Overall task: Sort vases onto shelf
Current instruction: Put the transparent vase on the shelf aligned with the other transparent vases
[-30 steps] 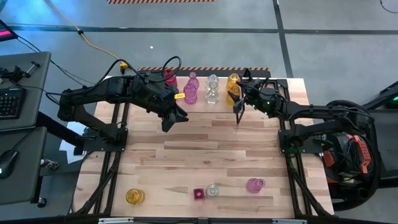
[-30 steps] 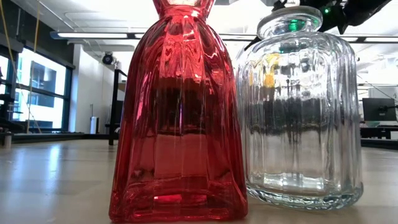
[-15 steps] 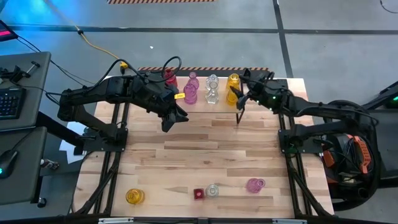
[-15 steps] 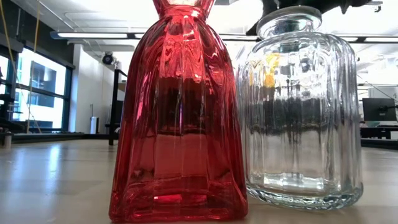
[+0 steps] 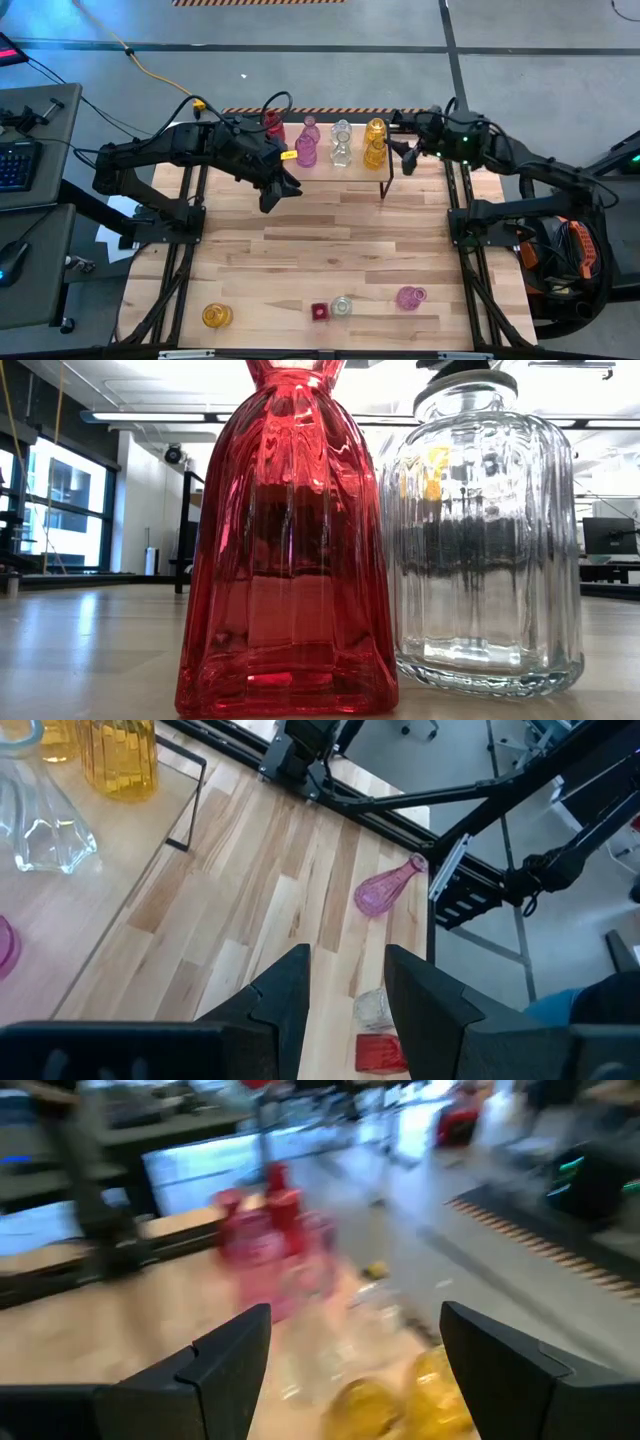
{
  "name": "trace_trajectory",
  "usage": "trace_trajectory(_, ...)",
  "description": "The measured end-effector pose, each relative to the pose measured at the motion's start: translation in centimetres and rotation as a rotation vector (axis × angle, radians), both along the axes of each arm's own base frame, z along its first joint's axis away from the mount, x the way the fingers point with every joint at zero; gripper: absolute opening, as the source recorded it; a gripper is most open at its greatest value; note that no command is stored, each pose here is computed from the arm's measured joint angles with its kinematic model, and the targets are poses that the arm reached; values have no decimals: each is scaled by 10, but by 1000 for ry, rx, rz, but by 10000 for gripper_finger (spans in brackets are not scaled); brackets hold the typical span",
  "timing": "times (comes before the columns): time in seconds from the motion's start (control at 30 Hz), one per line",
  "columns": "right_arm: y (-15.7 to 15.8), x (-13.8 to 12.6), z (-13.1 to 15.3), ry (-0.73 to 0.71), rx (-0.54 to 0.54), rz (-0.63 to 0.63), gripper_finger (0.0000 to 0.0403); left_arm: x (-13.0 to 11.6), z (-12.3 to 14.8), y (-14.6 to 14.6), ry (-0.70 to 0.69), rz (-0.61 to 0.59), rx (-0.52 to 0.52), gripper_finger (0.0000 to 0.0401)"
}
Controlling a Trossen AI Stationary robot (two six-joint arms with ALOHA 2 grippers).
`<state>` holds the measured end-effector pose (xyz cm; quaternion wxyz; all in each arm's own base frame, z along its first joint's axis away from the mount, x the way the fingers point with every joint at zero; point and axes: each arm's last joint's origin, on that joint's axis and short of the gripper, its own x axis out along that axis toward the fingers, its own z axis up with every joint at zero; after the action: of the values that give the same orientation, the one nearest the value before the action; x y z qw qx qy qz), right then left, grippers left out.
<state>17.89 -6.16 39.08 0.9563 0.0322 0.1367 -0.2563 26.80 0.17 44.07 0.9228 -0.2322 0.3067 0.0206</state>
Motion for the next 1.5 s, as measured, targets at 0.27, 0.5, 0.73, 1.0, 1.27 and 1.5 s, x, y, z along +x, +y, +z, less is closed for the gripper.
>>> trace_trajectory(0.27,15,-15,13,58,306,242,273,-5,-6,-1,85,2,-9,120)
trace_trajectory(0.5,29,-15,7,96,572,329,273,-6,-7,-16,94,-59,-14,120)
trace_trajectory(0.73,57,6,4,103,743,399,273,-12,-11,-39,150,-149,-7,120)
trace_trajectory(1.0,102,48,-4,65,872,426,273,-24,-17,-67,241,-278,30,120)
trace_trajectory(1.27,151,82,-29,113,1022,404,273,-34,-18,-93,248,-390,47,120)
trace_trajectory(1.5,191,101,-47,108,1108,404,273,-40,-18,-109,247,-459,57,120)
